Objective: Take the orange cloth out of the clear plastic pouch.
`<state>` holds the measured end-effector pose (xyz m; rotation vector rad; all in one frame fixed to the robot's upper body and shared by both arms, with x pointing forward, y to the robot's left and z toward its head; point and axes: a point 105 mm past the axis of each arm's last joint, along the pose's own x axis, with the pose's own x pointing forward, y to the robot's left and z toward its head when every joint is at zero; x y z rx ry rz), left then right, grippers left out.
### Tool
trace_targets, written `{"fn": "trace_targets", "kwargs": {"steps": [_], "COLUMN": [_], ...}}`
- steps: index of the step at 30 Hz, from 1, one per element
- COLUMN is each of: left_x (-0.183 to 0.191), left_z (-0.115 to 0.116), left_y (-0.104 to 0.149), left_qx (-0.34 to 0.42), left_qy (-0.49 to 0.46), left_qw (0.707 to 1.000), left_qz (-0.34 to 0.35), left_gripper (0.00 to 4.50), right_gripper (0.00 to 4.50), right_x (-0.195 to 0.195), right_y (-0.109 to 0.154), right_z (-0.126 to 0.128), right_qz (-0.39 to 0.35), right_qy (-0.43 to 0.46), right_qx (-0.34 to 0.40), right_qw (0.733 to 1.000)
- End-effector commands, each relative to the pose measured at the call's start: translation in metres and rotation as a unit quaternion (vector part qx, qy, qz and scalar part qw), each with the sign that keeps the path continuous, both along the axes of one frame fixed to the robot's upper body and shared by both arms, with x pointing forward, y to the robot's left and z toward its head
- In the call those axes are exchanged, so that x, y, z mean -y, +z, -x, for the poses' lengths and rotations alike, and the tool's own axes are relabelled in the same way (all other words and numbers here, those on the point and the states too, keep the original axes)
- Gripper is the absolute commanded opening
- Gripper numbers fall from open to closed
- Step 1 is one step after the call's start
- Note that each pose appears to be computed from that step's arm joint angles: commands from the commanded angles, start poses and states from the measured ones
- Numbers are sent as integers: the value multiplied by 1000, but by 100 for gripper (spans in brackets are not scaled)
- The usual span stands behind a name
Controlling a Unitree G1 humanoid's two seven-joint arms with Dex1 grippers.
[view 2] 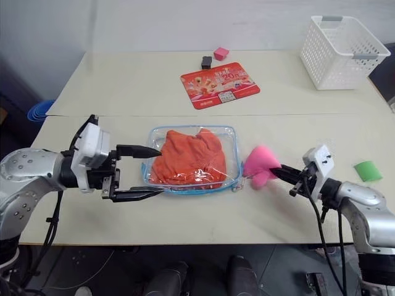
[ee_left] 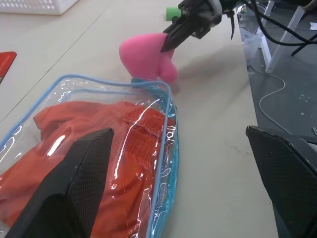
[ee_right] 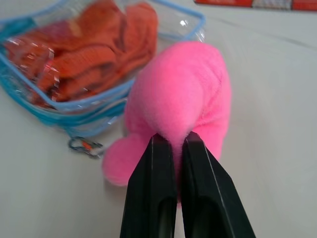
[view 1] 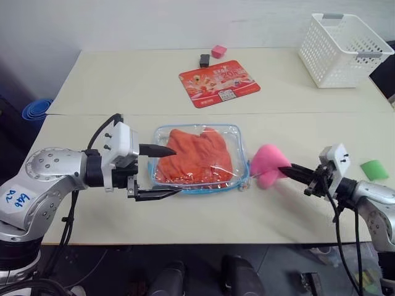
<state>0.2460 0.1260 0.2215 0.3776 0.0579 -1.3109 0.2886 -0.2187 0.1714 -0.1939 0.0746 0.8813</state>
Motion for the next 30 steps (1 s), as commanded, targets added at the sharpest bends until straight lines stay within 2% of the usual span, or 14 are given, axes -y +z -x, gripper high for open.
{"fn": "trace_targets", "kwargs": {"steps": [1,8,14,18,21,24,30], "left_x": [-1,4,13,19,24,32,41], "left_z": [0,-2,-1,-1,-2,-2,1], "left_y": [3,0,-9,-13,-17,-22,-28], "left_qx": [14,13,6,0,2,0,-6], "left_qy": [2,-2,-14,-22,-31,-47,-73], "left_qw": [1000,1000,1000,1000,999,999,997], "left_qz": [0,-1,-7,-5,-12,-16,-20], "left_gripper": [450,450,450,450,450,450,450], "right_gripper": [3,3,3,3,3,77,282], "right_x": [-28,-68,-109,-122,-122,-123,-120], "right_y": [33,18,-3,-28,-46,-50,-48], "right_z": [17,26,46,54,48,44,48], "right_qz": [38,159,194,224,271,271,267], "right_qy": [112,254,364,400,404,400,394], "right_qx": [57,95,132,140,163,159,162], "right_qw": [991,949,901,878,859,861,865]}}
